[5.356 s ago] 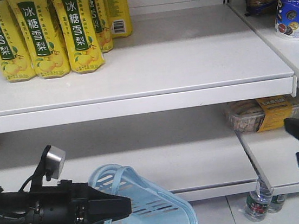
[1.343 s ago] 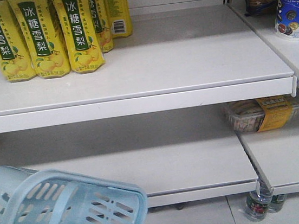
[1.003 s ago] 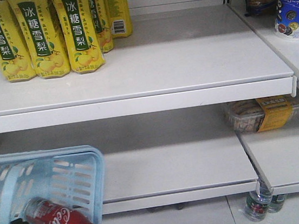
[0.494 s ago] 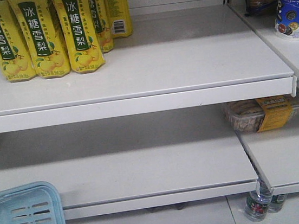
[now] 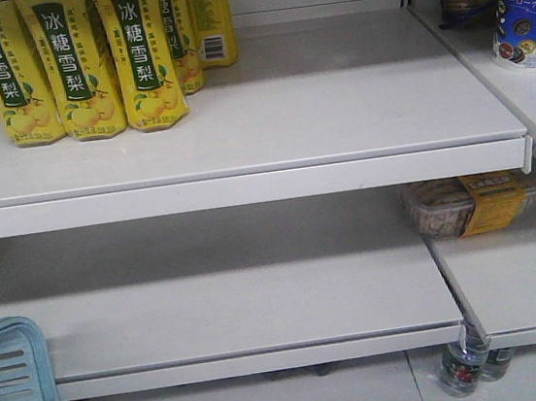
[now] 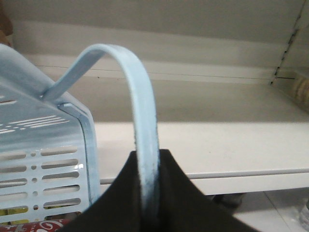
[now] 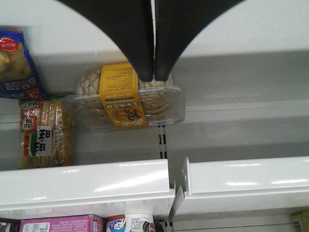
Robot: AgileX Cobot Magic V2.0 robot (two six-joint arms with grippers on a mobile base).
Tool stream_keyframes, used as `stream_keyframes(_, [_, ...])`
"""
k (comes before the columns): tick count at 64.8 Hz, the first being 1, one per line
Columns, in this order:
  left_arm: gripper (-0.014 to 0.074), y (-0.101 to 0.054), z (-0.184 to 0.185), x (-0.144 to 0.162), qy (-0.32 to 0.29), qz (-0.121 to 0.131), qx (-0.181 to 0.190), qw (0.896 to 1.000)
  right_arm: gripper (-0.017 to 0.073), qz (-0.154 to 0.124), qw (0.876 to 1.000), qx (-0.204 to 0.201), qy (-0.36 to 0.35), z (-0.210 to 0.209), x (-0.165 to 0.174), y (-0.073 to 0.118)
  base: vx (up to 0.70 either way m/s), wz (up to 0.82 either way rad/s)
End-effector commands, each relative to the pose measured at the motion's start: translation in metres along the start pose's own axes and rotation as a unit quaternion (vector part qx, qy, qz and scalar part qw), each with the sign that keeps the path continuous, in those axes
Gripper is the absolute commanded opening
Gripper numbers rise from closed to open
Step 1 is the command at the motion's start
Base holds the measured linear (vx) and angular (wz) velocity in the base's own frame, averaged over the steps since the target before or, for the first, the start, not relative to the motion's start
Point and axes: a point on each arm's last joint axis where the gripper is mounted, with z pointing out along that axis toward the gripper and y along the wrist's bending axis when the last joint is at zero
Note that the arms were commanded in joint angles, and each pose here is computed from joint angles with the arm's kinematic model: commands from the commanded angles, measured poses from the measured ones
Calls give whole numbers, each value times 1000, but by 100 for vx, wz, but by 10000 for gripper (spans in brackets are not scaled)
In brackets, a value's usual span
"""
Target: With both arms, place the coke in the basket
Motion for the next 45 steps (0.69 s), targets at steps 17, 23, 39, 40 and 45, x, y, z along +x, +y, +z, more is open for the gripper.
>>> stream_keyframes(17, [-6, 0, -7, -26, -120, 22, -36, 992, -10, -1, 999, 19, -31, -1, -13, -3, 0, 0])
stream_keyframes(23, [-6, 2, -7, -27, -124, 27, -53, 991, -10, -1, 999, 19, -31, -1, -13, -3, 0, 0])
stream_keyframes(39, [-6, 6, -8, -28, -135, 17, -89, 987, -10, -1, 999, 19, -31, -1, -13, -3, 0, 0])
stream_keyframes(40, [-6, 6, -8, -28, -137, 18, -90, 986, -10, -1, 999, 19, -31, -1, -13, -3, 0, 0])
stream_keyframes(45, [-6, 6, -8, -29, -142, 31, -99, 984, -10, -2, 999, 19, -31, -1, -13, -3, 0, 0])
